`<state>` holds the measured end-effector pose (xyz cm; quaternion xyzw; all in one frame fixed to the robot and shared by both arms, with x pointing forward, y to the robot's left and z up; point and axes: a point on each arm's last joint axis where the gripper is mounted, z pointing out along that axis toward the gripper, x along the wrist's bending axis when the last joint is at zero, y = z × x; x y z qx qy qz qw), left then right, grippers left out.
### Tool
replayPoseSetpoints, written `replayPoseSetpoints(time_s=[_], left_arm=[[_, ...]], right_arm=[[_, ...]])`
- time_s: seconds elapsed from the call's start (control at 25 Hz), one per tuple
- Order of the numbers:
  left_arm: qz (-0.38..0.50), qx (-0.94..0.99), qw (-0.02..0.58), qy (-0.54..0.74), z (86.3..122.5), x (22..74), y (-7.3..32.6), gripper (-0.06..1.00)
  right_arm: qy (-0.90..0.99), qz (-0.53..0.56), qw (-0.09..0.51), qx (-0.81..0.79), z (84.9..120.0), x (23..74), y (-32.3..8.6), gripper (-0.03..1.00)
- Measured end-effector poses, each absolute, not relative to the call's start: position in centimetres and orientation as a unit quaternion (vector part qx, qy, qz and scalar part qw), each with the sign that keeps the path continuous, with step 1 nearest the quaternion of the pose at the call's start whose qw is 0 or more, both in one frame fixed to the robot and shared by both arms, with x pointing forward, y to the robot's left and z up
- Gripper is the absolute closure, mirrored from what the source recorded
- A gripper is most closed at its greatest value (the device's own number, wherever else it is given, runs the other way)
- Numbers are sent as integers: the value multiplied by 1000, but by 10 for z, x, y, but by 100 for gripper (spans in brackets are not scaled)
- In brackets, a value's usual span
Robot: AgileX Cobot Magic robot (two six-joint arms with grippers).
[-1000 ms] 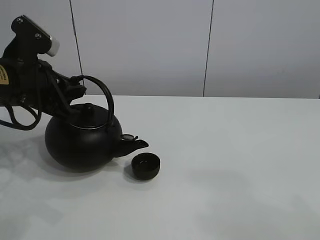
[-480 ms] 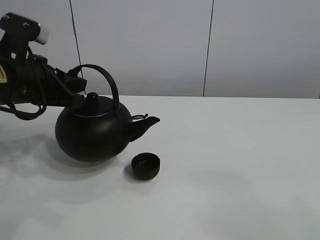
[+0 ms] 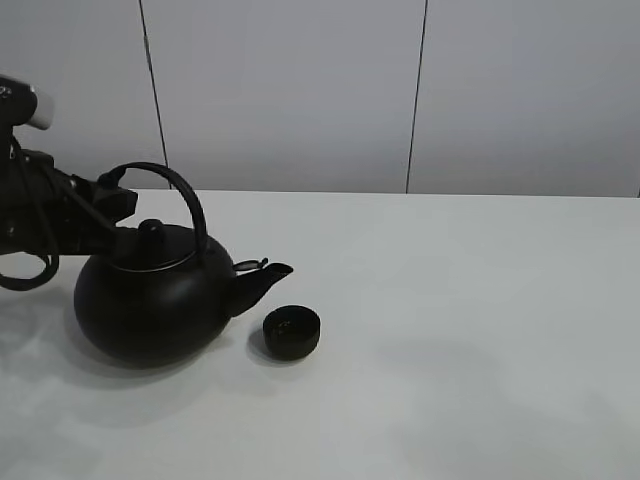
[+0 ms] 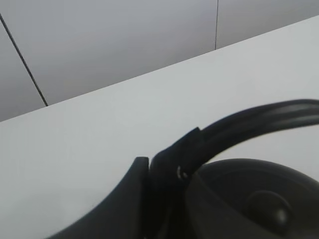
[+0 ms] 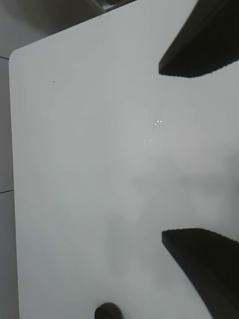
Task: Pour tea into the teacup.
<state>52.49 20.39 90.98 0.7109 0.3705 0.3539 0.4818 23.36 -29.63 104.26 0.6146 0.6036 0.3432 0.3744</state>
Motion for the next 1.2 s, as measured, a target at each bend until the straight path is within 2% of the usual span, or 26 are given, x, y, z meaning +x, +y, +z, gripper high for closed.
replayPoseSetpoints(time_s=[0.8, 1.04, 1.2], left_arm=[[348, 713, 480, 376, 905, 518, 206, 83], [334, 710, 486, 384, 903, 511, 206, 80], [338, 697, 504, 382, 907, 511, 206, 71]], right_arm=[[603, 343, 375, 614, 1043, 234, -296, 40], [603, 343, 375, 614, 1043, 234, -296, 40], [603, 343, 375, 614, 1043, 234, -296, 40]])
